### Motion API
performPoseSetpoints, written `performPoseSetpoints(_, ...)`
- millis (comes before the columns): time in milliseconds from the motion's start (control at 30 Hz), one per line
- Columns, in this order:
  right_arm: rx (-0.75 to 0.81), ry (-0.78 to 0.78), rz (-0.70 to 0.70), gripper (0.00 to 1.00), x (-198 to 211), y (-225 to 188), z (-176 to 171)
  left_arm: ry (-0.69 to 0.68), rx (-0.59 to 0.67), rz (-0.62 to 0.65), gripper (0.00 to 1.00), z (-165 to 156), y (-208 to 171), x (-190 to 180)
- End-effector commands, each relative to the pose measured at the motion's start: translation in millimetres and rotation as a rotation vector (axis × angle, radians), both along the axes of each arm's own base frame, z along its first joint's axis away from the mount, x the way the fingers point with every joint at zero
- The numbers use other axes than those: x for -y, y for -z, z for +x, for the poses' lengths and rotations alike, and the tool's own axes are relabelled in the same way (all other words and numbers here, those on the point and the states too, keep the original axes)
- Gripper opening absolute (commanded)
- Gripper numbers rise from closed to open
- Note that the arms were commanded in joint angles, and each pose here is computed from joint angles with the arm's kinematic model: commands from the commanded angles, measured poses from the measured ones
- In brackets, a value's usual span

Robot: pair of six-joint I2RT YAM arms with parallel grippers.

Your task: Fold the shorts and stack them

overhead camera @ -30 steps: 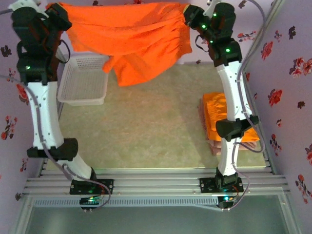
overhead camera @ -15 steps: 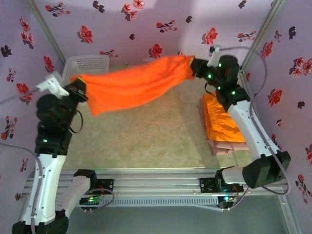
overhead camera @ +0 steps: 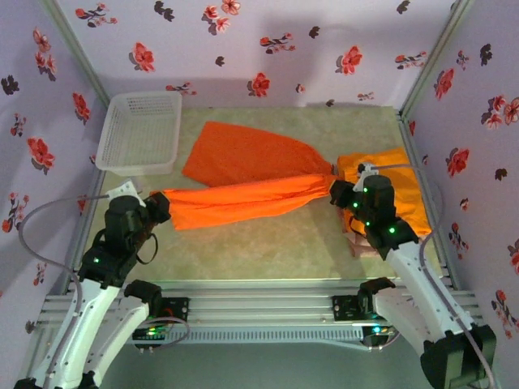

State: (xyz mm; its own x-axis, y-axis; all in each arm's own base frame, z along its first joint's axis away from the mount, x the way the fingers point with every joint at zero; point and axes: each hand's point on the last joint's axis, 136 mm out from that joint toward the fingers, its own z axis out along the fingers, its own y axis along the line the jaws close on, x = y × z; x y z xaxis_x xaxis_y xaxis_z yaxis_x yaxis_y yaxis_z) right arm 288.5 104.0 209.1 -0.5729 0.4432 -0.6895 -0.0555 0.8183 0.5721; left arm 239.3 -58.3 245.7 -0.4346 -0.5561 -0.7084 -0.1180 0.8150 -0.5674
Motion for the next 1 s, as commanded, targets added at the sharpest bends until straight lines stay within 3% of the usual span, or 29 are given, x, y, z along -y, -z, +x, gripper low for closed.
performPoseSetpoints(0,-0.052,0.063,-0.01,0.0,9.9,12.1,-3.7,-0.05,0.067,0.062,0.0,5.3,-35.2,-11.7)
performPoseSetpoints(200,-0.088,0.073,-0.017,0.0,5.2,5.2,9.2,-0.027,0.136,0.138,0.0,51.3,-92.3,2.5)
performPoseSetpoints(367,-0.138,0.159,-0.067,0.01,15.7,2.9,25.8,-0.023,0.127,0.208,0.0,108.0,-113.4,18.9)
performPoseSetpoints(767,-0.266,0.313,-0.167,0.02,28.2,22.7,81.5,-0.023,0.082,0.273,0.0,230.7,-104.8,51.9)
performPoseSetpoints(967,-0.308,0.345,-0.17,0.01,29.3,32.2,110.2,-0.021,0.024,0.303,0.0,279.1,-79.2,61.7)
